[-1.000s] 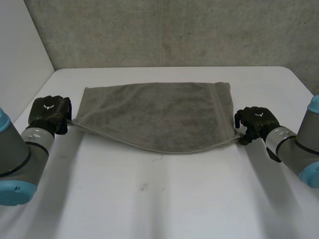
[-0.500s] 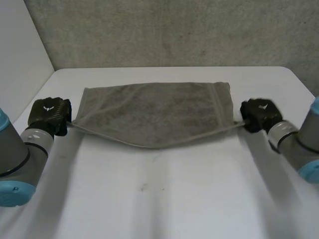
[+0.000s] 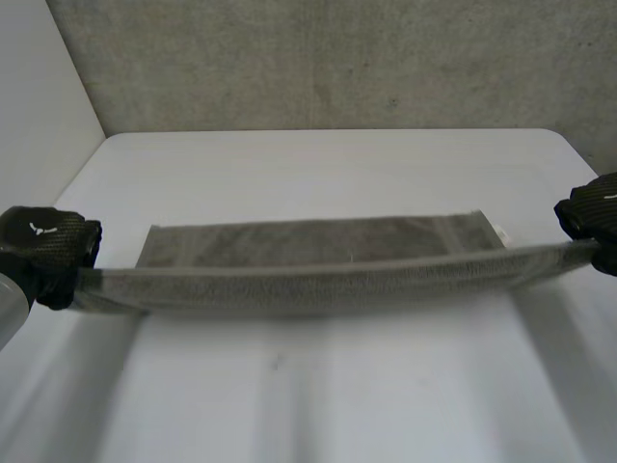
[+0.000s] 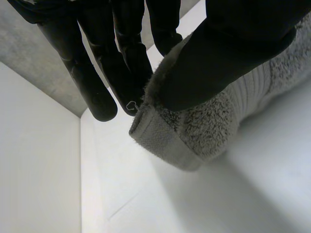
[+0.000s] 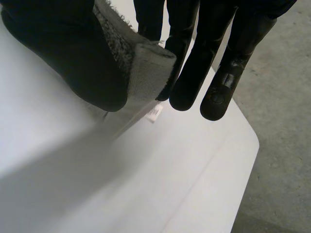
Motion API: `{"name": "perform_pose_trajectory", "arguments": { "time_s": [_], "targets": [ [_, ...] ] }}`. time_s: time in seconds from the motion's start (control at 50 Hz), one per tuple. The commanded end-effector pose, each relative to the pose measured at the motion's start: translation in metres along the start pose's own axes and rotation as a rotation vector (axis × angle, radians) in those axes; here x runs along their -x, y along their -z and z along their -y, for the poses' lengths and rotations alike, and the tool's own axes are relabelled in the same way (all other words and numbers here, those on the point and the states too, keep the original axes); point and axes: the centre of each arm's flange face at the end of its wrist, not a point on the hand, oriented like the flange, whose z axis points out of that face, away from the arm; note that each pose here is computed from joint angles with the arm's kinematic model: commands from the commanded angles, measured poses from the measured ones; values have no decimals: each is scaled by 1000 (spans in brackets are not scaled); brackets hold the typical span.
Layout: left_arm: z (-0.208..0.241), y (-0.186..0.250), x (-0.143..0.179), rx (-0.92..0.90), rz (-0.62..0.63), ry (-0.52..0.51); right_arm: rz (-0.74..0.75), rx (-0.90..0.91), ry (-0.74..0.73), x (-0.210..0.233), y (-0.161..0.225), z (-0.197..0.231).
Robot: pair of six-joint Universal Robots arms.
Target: Fold the towel.
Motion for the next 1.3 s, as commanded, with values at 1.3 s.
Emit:
{"name": "perform_pose_trajectory", "arguments": {
  "time_s": [1.3],
  "targets": [
    [3, -96, -57, -366, 15, 117, -73, -185, -275, 21, -100, -28]
  ]
}}
